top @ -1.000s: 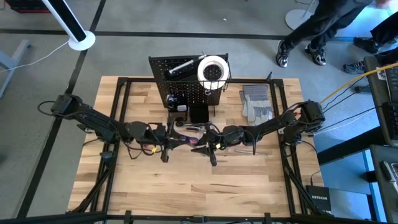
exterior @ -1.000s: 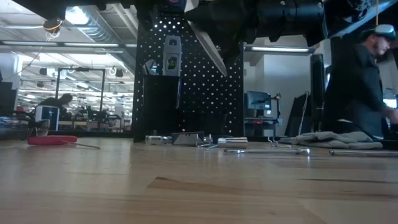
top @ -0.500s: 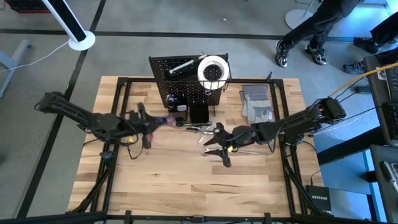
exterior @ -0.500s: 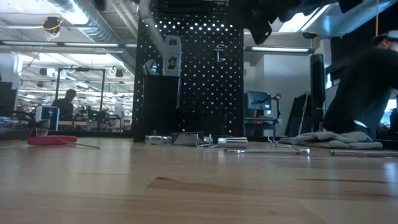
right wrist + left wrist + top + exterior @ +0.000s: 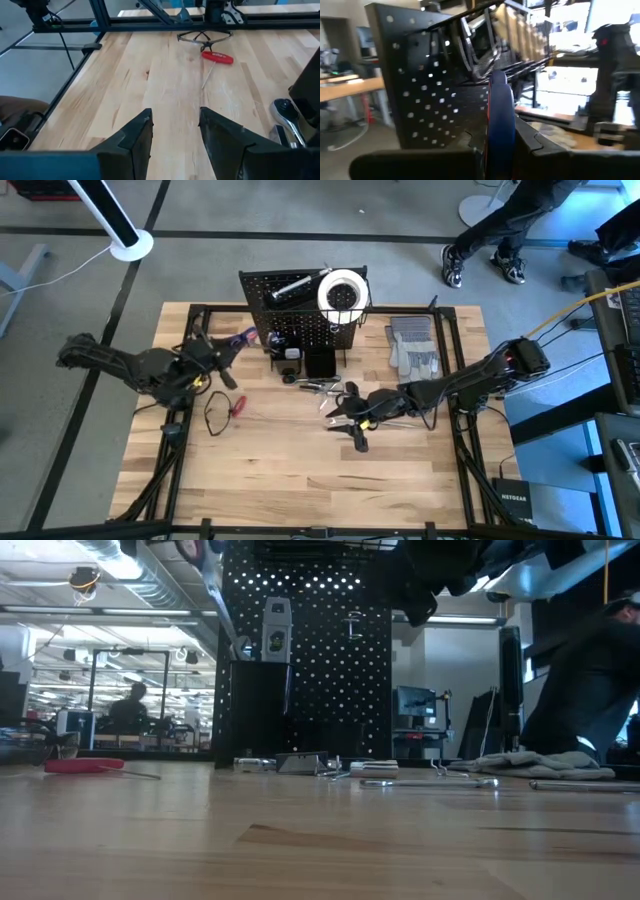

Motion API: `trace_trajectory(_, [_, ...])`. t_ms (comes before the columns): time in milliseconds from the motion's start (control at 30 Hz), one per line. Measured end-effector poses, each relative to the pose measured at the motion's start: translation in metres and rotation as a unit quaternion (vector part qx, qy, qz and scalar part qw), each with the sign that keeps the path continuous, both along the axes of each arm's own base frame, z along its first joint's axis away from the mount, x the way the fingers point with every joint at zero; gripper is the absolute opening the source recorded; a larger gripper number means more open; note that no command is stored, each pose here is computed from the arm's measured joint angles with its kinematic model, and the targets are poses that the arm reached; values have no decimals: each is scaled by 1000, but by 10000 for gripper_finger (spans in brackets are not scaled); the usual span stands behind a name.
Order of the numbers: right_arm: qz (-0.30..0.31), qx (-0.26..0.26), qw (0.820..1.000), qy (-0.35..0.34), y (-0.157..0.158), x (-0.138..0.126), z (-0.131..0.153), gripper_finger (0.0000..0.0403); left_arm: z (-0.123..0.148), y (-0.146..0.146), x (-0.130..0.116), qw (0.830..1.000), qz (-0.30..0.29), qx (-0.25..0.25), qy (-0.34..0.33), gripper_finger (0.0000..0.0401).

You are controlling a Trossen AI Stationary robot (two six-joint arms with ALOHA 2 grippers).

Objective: Hang tools onto peg board
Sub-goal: Put the scissors into the left bin on the pegboard

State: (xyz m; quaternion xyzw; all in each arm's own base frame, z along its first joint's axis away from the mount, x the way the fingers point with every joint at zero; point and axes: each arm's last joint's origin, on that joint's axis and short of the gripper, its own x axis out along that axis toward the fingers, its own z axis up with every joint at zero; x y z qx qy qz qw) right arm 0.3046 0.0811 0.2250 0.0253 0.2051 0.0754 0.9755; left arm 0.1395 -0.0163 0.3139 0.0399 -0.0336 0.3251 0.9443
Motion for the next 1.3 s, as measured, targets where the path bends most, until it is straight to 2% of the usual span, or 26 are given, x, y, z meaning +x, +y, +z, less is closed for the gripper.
trace_trajectory(200, [0, 1, 1000, -6, 1, 5, -5, 166, -5, 14, 12, 1000, 7, 2, 11, 28])
trace_trajectory(333, [-1, 2, 1000, 2, 2, 7, -10, 166, -7, 24, 19, 1000, -12, -5, 8, 29])
trace_trajectory(833, [-5, 10, 1000, 6, 2, 7, -11, 166, -32, 51, 50, 997, -26, -32, 66, 30])
trace_trajectory(1067, [-5, 11, 1000, 6, 2, 7, -11, 166, -48, 61, 64, 994, -9, -50, 100, 35])
trace_trajectory(1300, [-5, 12, 1000, 6, 2, 7, -11, 166, -62, 70, 80, 991, -33, -50, 122, 36])
